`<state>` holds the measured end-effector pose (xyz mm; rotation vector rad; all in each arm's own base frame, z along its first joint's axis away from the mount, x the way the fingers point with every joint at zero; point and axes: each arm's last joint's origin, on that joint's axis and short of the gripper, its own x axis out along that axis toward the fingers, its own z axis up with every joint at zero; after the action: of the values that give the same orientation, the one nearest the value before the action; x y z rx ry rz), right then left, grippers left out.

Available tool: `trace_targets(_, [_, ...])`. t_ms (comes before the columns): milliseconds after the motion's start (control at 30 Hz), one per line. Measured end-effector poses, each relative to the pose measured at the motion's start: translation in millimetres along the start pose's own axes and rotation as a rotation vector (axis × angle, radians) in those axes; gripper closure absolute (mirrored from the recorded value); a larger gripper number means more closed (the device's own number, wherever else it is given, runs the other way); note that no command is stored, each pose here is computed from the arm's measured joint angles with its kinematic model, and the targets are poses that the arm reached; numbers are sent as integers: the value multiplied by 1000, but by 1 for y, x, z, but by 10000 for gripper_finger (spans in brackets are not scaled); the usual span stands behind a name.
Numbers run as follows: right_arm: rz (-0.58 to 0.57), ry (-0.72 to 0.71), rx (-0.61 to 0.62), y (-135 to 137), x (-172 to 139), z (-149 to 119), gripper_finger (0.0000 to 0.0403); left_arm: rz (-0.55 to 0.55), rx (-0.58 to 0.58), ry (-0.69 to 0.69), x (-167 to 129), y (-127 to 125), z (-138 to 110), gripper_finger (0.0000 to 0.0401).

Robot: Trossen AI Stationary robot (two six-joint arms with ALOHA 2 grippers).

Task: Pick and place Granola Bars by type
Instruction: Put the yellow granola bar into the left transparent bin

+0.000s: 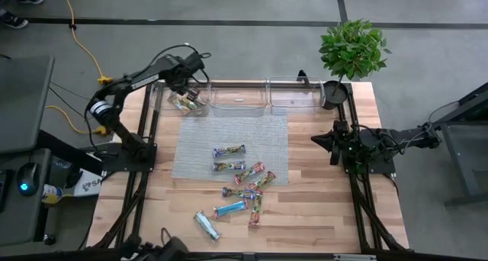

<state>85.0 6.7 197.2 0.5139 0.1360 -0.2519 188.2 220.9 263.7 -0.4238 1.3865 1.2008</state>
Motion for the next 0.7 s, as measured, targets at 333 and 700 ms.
trace_targets(333, [8, -10, 9, 1, 0, 1, 403, -17, 62, 32, 18, -13, 9, 318])
trace_targets(700, [13, -7, 9, 1, 0, 1, 403, -241, 77, 38, 1, -11, 7, 241])
